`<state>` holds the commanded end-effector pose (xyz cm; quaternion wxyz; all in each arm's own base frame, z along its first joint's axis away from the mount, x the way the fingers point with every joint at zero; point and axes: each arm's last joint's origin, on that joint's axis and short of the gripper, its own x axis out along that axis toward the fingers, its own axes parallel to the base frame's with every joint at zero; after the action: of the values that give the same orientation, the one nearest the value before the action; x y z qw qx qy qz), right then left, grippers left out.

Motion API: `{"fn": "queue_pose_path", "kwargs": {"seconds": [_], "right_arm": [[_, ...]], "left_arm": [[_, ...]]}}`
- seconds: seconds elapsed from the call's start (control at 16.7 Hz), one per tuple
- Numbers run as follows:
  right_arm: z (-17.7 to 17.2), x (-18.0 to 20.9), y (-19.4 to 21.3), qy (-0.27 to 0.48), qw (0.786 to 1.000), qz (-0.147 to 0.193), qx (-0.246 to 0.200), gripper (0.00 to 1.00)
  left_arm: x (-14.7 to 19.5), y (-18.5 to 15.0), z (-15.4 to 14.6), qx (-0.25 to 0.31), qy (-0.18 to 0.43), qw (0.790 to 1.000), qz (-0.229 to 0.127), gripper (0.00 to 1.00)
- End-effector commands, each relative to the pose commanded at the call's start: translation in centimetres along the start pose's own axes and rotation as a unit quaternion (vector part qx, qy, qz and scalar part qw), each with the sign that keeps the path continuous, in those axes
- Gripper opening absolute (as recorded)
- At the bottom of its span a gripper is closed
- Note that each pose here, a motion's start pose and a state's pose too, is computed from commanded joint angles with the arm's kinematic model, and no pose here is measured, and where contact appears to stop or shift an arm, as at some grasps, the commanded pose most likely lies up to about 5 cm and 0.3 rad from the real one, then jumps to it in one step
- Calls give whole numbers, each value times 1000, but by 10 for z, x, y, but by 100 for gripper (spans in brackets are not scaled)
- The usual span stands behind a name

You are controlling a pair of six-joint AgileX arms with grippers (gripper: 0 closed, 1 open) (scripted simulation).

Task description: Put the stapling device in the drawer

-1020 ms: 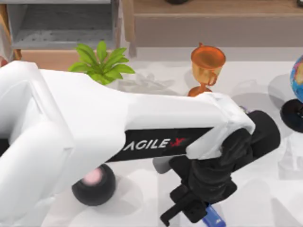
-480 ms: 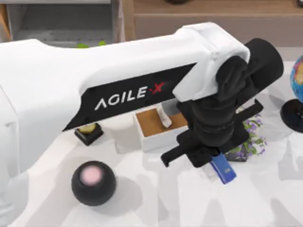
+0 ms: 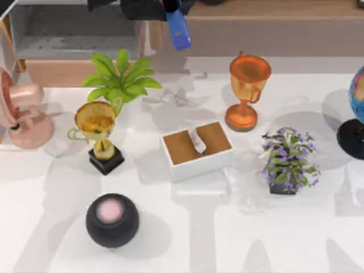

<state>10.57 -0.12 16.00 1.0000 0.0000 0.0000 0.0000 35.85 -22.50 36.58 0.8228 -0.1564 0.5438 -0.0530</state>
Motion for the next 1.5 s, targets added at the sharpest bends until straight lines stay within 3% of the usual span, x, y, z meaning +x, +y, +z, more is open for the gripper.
{"fn": "queue_pose_path", "kwargs": {"seconds": [0.24,0.48,0.72,0.96,1.26,1.5], "right_arm": [[0,0,0,0,1000,0,0,100],[0,0,0,0,1000,0,0,100],[0,0,0,0,1000,0,0,100],[0,0,0,0,1000,0,0,100],[0,0,0,0,1000,0,0,100],[0,0,0,0,1000,0,0,100]], "left_arm": [[-36,85,72,58,-63,995,42,0],[-39,187,118,86,-61,988,112,0],[-13,295,140,78,2,984,162,0],[39,385,141,61,82,980,168,0],[117,431,126,74,176,972,138,0],[131,435,121,78,199,968,131,0]]}}
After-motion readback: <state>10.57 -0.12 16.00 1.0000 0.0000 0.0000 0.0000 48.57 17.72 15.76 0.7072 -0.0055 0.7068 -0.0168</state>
